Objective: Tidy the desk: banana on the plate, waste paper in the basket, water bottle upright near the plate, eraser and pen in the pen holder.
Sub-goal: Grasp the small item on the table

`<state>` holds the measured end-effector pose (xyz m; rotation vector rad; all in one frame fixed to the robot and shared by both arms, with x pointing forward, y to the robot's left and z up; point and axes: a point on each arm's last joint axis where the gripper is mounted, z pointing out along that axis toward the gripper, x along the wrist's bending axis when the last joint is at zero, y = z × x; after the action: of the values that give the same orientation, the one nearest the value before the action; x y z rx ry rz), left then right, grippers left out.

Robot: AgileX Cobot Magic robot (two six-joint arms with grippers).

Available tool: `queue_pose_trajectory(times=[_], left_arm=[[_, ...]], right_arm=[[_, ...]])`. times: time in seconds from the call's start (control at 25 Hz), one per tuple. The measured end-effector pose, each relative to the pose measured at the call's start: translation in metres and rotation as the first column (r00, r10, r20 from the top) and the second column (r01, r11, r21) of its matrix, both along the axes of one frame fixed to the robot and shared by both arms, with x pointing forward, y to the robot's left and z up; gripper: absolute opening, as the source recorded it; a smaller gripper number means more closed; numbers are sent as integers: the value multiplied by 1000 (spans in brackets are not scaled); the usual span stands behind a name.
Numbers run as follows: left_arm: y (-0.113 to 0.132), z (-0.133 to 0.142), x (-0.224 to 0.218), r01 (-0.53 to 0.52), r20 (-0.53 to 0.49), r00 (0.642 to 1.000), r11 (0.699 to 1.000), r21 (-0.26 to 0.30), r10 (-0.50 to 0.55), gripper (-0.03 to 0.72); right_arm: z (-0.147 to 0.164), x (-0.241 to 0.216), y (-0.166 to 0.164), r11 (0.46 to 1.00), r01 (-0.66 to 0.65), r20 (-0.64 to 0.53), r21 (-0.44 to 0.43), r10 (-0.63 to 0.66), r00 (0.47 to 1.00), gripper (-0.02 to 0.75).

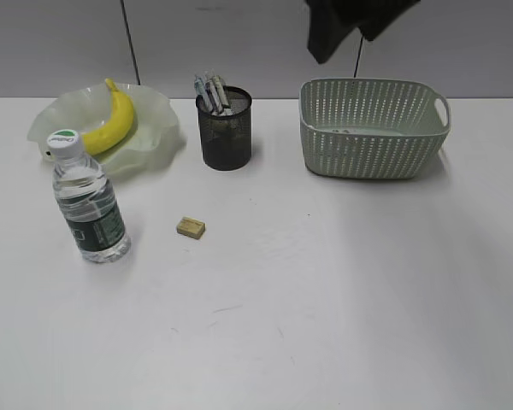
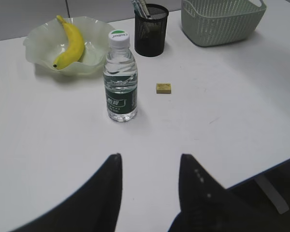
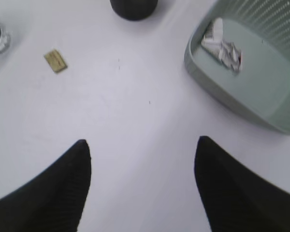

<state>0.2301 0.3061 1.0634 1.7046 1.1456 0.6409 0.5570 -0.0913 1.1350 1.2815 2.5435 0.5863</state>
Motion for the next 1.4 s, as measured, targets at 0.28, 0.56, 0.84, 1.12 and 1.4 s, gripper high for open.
queue_pose_trajectory(times=[0.28, 0.56, 0.84, 1.12, 1.4], left_arm=[[0, 0, 0, 0, 0, 1000, 1000, 0, 0, 295], [0, 0, 0, 0, 0, 1000, 1000, 0, 0, 295], [0, 0, 0, 0, 0, 1000, 1000, 0, 0, 295], [0, 0, 0, 0, 0, 1000, 1000, 0, 0, 295], [0, 1, 1, 0, 5, 1000, 1000, -3, 0, 295]], right_arm=[[-25, -80, -53, 997, -4, -114, -83, -5, 993, 531], [-60, -166, -108, 995, -7, -140, -100, -7, 990, 531], [-86, -239, -156, 1000, 0, -24, -24, 0, 1000, 531], [-79, -287, -188, 985, -24, 279, 173, -26, 960, 531], [-78, -321, -210, 942, -75, 501, 327, -106, 859, 531]])
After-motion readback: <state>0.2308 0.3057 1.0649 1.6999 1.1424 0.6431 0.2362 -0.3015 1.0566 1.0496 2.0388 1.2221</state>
